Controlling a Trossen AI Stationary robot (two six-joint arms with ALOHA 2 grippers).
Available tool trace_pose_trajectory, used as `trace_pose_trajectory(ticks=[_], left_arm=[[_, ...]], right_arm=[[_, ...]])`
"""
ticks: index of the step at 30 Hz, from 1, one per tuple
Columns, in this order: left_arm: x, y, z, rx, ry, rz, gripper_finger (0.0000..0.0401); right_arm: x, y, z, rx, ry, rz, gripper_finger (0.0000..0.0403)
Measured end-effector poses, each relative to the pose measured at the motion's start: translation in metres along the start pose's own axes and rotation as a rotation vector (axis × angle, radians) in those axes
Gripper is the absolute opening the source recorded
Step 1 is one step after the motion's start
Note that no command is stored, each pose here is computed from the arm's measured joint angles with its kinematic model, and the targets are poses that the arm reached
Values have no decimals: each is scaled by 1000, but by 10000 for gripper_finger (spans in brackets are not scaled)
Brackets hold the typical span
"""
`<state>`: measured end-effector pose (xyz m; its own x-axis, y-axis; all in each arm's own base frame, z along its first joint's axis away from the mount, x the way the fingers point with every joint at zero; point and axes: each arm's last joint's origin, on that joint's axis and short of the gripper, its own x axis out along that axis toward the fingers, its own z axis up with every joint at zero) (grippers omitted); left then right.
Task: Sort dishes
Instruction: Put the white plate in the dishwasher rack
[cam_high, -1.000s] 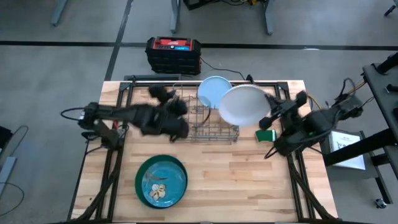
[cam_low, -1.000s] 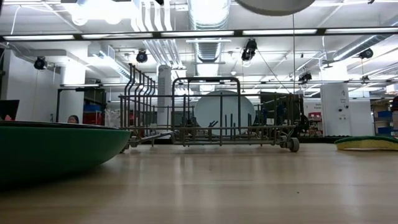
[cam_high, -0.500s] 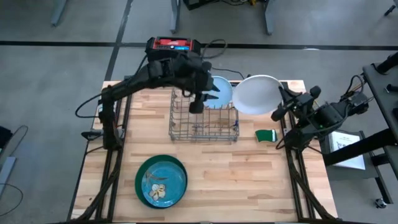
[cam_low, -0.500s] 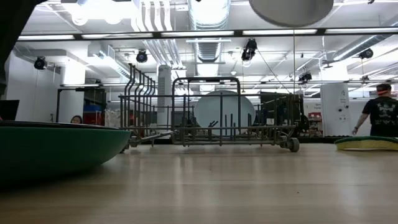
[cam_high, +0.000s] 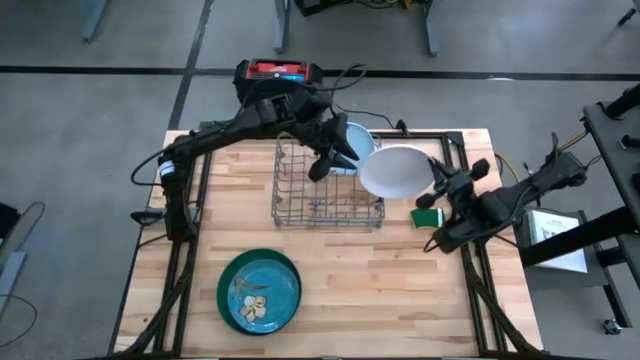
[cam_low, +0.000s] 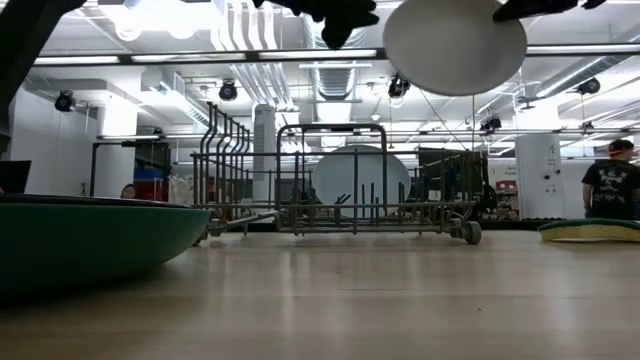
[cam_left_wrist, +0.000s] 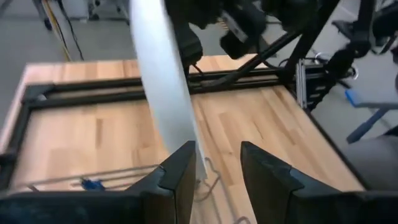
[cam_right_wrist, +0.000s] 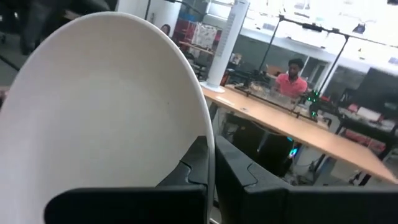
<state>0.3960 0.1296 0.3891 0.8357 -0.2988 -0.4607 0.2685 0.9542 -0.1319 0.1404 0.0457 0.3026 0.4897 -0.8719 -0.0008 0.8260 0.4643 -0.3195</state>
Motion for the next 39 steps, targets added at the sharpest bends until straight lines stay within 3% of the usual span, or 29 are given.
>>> trace_pose_trajectory(ticks=[12, 21, 25, 28, 31, 39], left_arm=[[15, 6, -19, -63, 28, 23, 116], [12, 10, -8, 83, -53, 52, 113], [5, 12, -2, 151, -66, 67, 73], [2, 17, -2, 181, -67, 92, 30], [-1, 20, -3, 223, -67, 88, 29], [-5, 26, -7, 486, -94, 16, 29]], right_arm=[[1, 37, 34, -115, 3, -4, 0], [5, 39, 56, 48, 8, -26, 0], [5, 37, 59, 166, 6, -23, 7], [5, 42, 59, 234, 42, -6, 24], [5, 47, 60, 268, 84, 15, 50], [-3, 57, 64, 362, 166, 108, 140]])
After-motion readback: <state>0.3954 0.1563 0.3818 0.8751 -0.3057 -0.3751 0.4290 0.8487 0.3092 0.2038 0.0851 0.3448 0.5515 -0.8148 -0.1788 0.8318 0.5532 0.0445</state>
